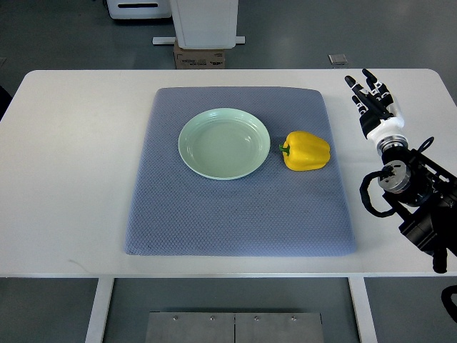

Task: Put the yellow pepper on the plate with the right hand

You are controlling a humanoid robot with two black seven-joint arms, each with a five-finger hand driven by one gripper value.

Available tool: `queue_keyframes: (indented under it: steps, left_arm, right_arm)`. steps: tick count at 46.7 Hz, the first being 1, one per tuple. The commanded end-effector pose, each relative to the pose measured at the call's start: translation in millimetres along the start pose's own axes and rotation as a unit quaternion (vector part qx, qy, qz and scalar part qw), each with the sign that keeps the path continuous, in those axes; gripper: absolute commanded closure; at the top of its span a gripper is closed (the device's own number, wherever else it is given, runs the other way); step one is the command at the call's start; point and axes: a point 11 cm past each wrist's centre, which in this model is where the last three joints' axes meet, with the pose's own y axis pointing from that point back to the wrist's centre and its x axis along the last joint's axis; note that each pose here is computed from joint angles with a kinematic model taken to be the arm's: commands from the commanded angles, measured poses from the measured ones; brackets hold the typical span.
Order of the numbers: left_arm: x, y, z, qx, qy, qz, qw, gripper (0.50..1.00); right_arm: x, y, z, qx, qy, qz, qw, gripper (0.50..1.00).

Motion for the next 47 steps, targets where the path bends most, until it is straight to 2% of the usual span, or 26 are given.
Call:
queue_keyframes:
  steps: [1, 47]
  left_arm:
    - [-0.3, 0.0, 0.1, 0.0, 0.0, -0.001, 1.0, 0.5]
    - [-0.3, 0.0, 0.0, 0.0, -0.002, -0.001, 1.0, 0.5]
  right_arm:
    - [-0.6, 0.1, 0.6, 0.0, 0.0, 0.0, 1.0, 0.5]
    - [-0.6, 0.5, 2.4, -0.002, -0.001, 0.0, 1.0, 0.5]
